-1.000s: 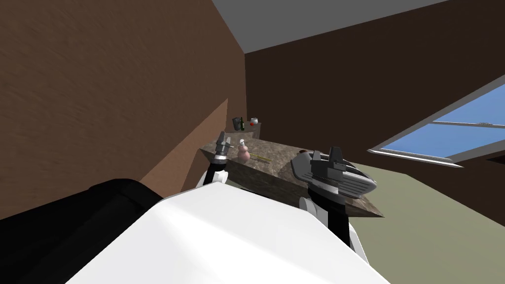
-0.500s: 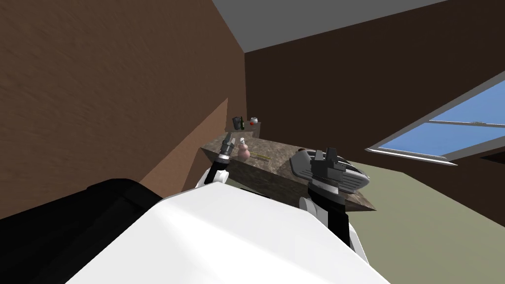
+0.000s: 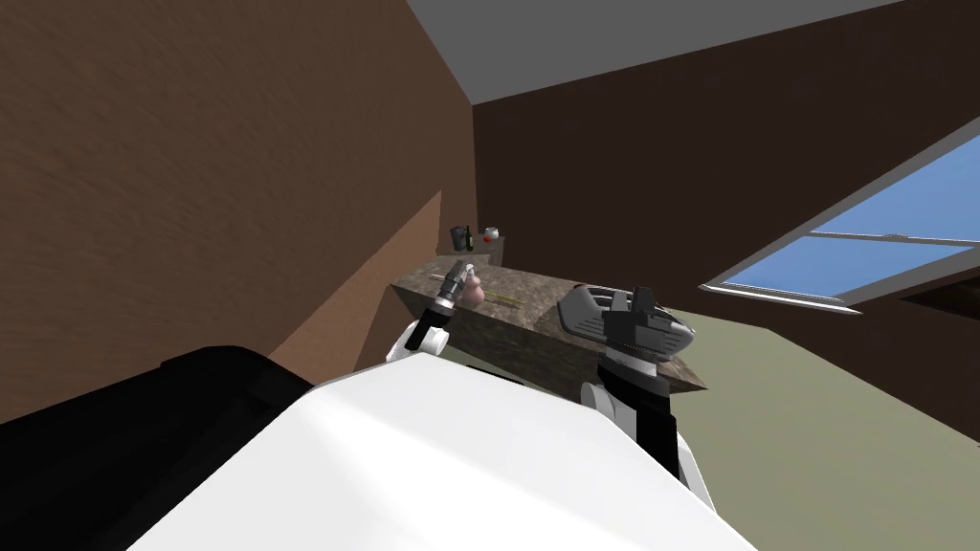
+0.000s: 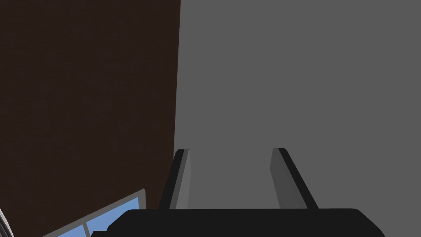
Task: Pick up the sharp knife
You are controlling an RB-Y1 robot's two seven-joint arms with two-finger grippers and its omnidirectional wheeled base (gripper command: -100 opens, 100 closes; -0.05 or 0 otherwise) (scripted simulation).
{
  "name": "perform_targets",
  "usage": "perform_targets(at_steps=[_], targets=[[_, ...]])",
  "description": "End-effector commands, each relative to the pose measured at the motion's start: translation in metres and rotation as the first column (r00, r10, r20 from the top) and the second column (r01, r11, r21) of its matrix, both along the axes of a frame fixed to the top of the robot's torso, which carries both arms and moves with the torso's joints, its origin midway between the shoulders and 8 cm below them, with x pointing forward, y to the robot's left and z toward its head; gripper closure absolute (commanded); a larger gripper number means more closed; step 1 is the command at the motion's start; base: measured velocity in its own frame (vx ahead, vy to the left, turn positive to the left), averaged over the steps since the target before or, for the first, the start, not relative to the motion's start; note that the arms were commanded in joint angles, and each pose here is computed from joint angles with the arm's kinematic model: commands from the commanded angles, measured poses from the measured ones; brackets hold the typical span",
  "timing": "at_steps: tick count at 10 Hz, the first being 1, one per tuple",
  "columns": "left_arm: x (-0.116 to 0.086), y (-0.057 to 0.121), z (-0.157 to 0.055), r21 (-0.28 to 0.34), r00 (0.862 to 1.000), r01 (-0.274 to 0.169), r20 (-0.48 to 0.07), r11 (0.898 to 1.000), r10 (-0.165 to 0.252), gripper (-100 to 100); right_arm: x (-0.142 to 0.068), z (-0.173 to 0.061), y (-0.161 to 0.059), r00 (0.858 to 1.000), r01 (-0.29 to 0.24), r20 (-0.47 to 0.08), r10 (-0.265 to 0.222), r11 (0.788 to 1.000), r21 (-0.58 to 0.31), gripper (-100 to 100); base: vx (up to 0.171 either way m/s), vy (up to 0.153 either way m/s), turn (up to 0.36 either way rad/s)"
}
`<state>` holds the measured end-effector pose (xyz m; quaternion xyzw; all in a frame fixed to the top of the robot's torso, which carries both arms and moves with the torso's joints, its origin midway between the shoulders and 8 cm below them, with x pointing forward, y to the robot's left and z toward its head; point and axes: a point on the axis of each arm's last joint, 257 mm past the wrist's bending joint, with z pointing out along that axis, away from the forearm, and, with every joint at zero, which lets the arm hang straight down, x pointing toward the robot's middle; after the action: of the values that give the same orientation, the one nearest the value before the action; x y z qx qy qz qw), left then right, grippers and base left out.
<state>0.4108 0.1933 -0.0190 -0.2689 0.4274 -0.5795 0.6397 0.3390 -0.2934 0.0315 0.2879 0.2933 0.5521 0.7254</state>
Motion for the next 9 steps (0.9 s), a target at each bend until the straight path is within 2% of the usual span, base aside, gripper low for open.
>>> perform_targets(at_steps=[1,2,5,6,7,8,9], targets=[[0.009,-0.008,-0.009,0.009,0.999,0.018,-0.039,1.000,-0.018,-100,0.000,0.000,0.000,1.000,0.000,0.000,0.000,1.000,0.000,0,-0.031,-0.009,-0.027],[0.014,-0.014,-0.014,0.014,0.998,0.033,-0.060,0.999,-0.032,-100,0.000,0.000,0.000,1.000,0.000,0.000,0.000,1.000,0.000,0,-0.049,-0.010,-0.059],[0.023,-0.018,-0.026,0.020,0.993,0.040,-0.110,0.999,-0.038,-100,0.000,0.000,0.000,1.000,0.000,0.000,0.000,1.000,0.000,0,-0.032,-0.016,-0.031],[0.030,-0.022,-0.034,0.024,0.989,0.048,-0.144,0.999,-0.044,-100,0.000,0.000,0.000,1.000,0.000,0.000,0.000,1.000,0.000,0,-0.031,-0.015,-0.047],[0.030,-0.022,-0.035,0.024,0.988,0.047,-0.149,0.999,-0.043,-100,0.000,0.000,0.000,1.000,0.000,0.000,0.000,1.000,0.000,0,-0.024,-0.011,-0.033],[0.037,-0.025,-0.043,0.027,0.982,0.051,-0.186,0.998,-0.046,-100,0.000,0.000,0.000,1.000,0.000,0.000,0.000,1.000,0.000,0,-0.028,-0.018,-0.065],[0.038,-0.025,-0.044,0.027,0.981,0.051,-0.189,0.998,-0.045,-100,0.000,0.000,0.000,1.000,0.000,0.000,0.000,1.000,0.000,0,-0.023,-0.016,-0.032]])
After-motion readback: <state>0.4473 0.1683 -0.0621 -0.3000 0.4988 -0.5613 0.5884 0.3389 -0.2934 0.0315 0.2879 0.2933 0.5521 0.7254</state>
